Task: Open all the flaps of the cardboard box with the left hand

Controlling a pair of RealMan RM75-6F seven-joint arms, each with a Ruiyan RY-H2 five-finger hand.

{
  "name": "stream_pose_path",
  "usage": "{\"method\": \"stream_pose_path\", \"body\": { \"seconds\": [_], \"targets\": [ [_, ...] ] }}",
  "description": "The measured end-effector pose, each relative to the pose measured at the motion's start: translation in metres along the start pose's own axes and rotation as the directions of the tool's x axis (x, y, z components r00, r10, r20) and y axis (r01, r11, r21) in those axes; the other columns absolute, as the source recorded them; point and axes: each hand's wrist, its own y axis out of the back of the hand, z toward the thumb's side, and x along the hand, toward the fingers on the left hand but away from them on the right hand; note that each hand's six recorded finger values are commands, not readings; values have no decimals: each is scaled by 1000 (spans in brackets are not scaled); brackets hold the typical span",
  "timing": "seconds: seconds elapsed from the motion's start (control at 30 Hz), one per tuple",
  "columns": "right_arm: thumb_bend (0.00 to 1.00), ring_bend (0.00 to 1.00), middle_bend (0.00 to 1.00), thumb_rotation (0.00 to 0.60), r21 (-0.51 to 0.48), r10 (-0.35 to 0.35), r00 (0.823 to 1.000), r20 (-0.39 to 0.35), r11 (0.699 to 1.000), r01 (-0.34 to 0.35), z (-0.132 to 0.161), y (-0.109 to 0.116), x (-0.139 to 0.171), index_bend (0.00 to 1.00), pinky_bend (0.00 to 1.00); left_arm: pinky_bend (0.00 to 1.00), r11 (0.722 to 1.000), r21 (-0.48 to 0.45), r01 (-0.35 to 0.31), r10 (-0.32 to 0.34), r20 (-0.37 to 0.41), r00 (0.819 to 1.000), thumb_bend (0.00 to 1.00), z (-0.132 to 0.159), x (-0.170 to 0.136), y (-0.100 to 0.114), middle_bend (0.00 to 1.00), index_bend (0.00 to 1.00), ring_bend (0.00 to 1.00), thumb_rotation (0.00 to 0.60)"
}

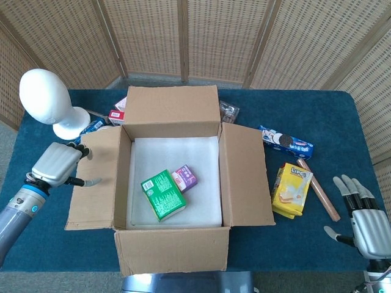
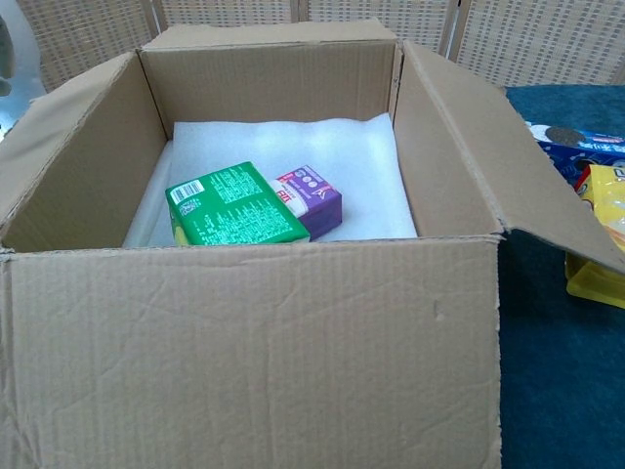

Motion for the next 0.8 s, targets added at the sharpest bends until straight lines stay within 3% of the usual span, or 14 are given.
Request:
{"method": "stream_pose_path", "body": {
  "seconds": [0.17,0.27,0.33,0.4,0.47,0.8],
  "targets": [
    [0,0,0,600,-3,-12,1000,-3,1000,12,0,2,0,0,144,86,995,-93,-30,30,3,1000,0,-9,-5,-10,0,27,0,198],
    [0,0,0,600,-7,-16,1000,-7,1000,16,0,2,0,0,144,46,988,-139,-61,62,7,998,0,-15,-12,-14,0,0,0,218],
    [0,0,0,600,-12,-19,1000,-13,1000,19,1,3,0,0,131,29,982,-164,-88,90,7,996,0,-21,-18,-17,0,0,0,336],
    [0,0,0,600,-22,-22,1000,-20,1000,22,1,3,0,0,111,7,978,-176,-116,118,1,993,0,-28,-25,-19,0,0,0,540],
    [0,0,0,600,-31,-30,999,-24,999,29,1,4,0,0,85,1,972,-187,-144,145,-11,989,0,-39,-34,-22,0,0,0,600],
    [0,0,0,600,-33,-144,989,-15,989,144,-2,13,-4,0,27,0,963,-180,-201,185,-105,977,0,-76,-81,-45,0,0,0,600]
  ]
}}
